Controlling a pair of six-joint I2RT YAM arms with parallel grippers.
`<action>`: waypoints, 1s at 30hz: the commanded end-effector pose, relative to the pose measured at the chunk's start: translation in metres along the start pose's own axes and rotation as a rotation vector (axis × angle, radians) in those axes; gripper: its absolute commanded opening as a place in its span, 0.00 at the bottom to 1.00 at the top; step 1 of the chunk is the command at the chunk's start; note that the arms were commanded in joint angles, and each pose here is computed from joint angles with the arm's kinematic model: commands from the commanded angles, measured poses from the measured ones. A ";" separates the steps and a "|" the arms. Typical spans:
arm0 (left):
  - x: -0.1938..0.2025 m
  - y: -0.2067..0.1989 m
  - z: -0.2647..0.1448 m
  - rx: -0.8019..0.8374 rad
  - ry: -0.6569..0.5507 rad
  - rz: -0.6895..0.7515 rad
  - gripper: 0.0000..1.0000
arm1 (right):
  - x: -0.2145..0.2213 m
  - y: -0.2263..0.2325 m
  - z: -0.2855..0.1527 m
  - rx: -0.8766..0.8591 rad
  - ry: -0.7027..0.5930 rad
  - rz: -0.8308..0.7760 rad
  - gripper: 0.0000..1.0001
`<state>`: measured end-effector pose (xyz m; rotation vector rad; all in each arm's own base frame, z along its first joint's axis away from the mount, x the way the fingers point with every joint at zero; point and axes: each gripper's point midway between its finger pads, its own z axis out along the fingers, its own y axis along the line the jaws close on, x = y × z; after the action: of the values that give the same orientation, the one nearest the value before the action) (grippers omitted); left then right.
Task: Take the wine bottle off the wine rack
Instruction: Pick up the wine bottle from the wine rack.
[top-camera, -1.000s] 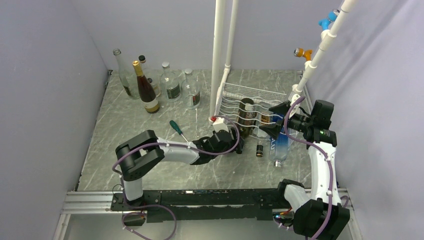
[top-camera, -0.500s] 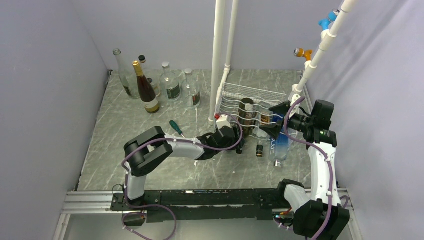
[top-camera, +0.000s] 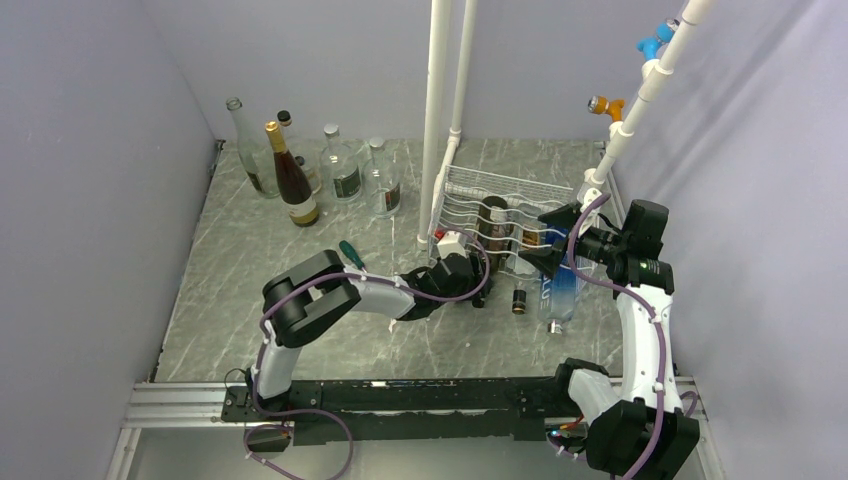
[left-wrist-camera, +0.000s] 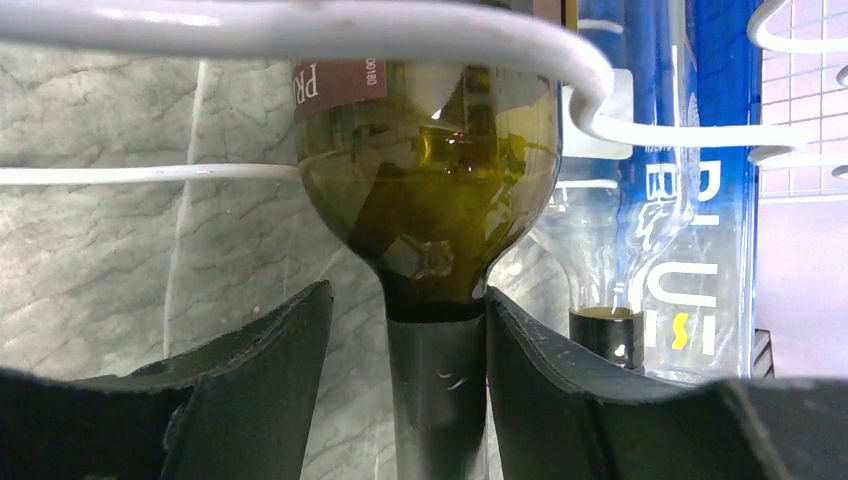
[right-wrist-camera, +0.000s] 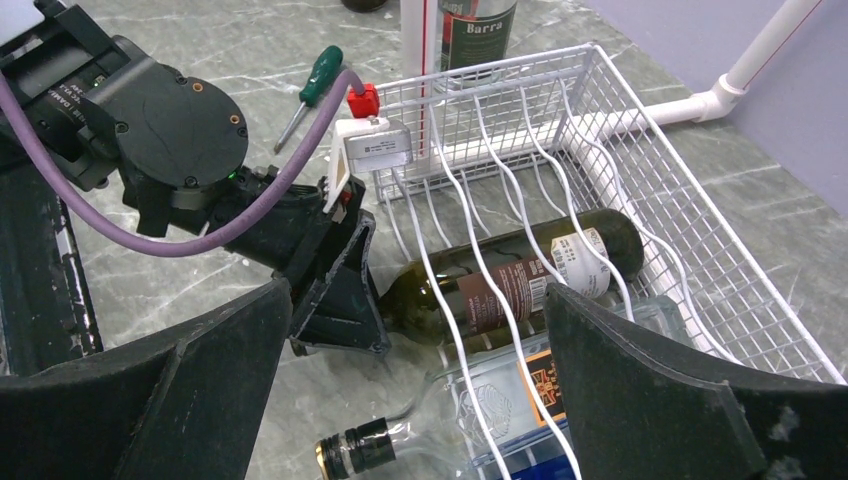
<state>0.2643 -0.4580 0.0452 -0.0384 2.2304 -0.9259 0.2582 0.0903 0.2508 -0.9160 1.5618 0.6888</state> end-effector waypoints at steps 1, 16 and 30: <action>-0.012 -0.019 0.008 0.078 -0.036 0.006 0.61 | -0.005 -0.003 -0.001 0.012 -0.010 -0.045 1.00; 0.000 -0.017 0.014 0.137 0.002 -0.014 0.54 | -0.004 -0.003 -0.001 0.012 -0.008 -0.047 1.00; -0.005 -0.023 -0.005 0.161 -0.009 -0.029 0.04 | -0.003 -0.003 -0.002 0.014 -0.005 -0.053 1.00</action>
<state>0.2656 -0.4729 0.0428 -0.0193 2.1886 -1.0711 0.2588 0.0899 0.2505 -0.9205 1.5597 0.6819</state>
